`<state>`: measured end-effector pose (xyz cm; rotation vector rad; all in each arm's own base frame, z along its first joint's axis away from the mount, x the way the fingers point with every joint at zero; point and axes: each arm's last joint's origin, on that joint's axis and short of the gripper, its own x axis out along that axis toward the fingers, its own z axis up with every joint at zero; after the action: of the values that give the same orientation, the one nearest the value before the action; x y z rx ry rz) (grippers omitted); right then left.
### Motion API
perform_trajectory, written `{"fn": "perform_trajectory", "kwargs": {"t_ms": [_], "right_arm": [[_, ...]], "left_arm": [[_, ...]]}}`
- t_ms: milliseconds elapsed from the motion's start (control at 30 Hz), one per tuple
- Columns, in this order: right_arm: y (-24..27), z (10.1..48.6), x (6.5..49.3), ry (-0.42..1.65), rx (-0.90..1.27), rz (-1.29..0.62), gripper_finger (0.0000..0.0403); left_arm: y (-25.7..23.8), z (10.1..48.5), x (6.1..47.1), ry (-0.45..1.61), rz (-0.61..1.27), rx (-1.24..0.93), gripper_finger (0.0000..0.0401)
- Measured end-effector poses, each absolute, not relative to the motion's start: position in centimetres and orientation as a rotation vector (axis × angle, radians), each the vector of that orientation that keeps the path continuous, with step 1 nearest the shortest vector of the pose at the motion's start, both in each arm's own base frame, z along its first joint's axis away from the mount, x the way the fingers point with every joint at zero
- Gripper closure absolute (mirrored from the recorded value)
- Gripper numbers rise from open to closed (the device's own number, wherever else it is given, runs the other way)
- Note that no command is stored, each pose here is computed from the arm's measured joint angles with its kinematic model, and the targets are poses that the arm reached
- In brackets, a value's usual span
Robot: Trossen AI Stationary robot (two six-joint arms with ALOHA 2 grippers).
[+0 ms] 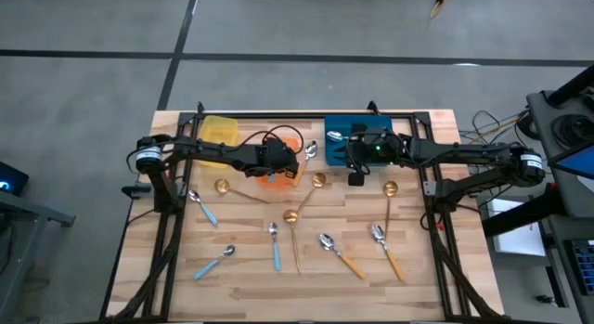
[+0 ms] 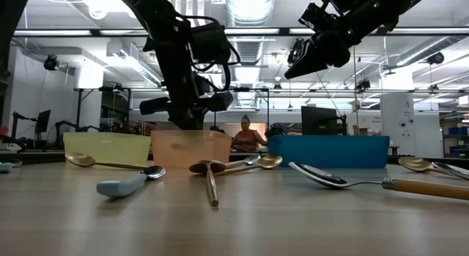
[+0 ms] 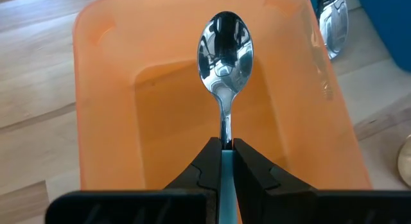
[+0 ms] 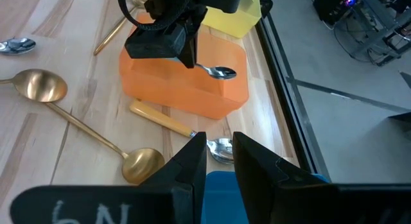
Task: Sort silverware by color (type)
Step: Put the blue spoon into the orange bin
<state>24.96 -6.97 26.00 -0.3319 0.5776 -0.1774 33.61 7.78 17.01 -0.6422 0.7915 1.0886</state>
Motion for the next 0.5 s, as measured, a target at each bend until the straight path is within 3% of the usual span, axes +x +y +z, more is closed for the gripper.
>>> {"fn": "perform_trajectory", "kwargs": {"t_ms": [500], "right_arm": [[-6.97,26.0,24.96,0.578,-0.332,-0.178,0.0335]], "left_arm": [[7.77,16.99,33.56,0.797,1.09,-0.64,0.0394]]}}
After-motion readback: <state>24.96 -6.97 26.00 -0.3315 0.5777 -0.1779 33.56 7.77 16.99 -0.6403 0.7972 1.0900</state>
